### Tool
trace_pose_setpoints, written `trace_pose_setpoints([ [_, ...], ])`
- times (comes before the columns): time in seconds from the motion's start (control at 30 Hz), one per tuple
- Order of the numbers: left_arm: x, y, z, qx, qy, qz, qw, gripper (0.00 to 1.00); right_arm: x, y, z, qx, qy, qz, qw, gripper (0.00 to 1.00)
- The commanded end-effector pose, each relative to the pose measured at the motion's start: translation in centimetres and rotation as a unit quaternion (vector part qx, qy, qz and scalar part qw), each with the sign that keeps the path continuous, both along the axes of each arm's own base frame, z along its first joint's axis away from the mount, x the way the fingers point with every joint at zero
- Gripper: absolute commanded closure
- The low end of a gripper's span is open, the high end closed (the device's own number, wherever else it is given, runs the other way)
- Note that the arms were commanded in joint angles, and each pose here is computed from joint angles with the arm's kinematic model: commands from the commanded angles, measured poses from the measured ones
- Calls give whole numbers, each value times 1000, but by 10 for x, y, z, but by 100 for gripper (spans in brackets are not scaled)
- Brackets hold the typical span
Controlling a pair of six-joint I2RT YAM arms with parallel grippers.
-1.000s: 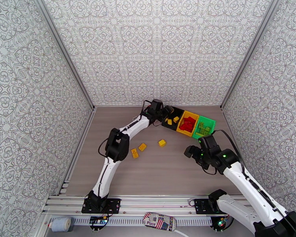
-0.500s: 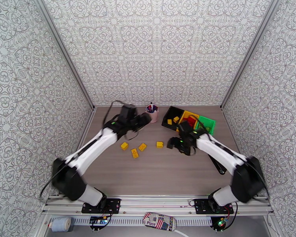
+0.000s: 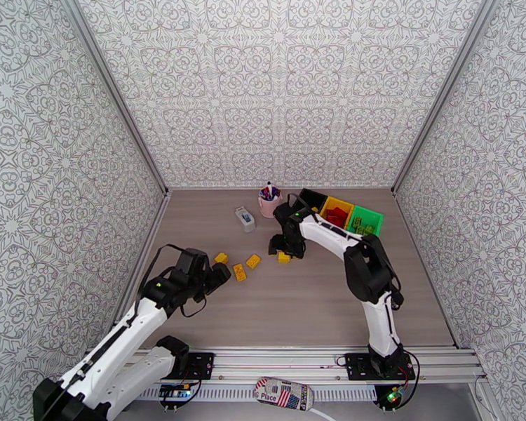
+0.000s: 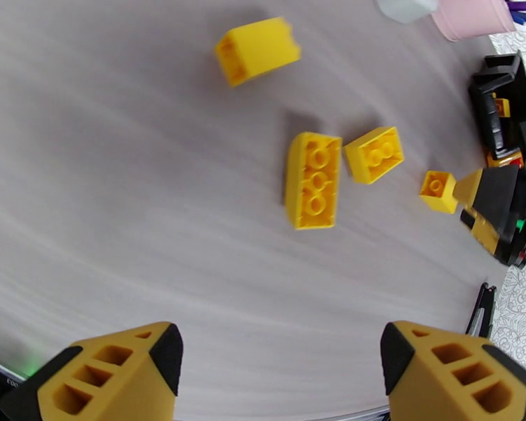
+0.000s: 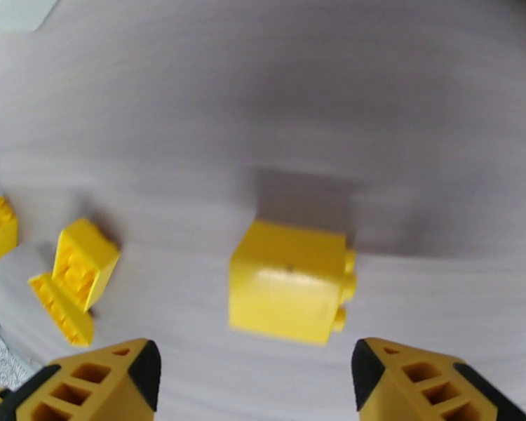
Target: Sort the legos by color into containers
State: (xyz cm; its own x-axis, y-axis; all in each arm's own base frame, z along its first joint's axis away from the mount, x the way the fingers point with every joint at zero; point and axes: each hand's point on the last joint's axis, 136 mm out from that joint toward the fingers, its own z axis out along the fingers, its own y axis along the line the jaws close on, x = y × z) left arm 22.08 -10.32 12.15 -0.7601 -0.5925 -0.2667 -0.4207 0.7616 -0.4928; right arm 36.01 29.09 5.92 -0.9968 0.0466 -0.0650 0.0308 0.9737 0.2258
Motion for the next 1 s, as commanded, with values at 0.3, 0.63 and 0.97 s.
trace_pose_setpoints([
  [0.3, 28, -16, -7, 9, 25, -29, 999, 20, 11, 0, -31, -22, 30, -4, 999, 37],
  [0.63, 67, -50, -6, -6, 21, -86, 996, 20, 29, -13, -13, 10, 7, -35, 999, 60],
  [0.97, 153, -137, 28, -63, -30, -214, 974, 14, 88, -65, 61, 65, -64, -107, 990, 62],
])
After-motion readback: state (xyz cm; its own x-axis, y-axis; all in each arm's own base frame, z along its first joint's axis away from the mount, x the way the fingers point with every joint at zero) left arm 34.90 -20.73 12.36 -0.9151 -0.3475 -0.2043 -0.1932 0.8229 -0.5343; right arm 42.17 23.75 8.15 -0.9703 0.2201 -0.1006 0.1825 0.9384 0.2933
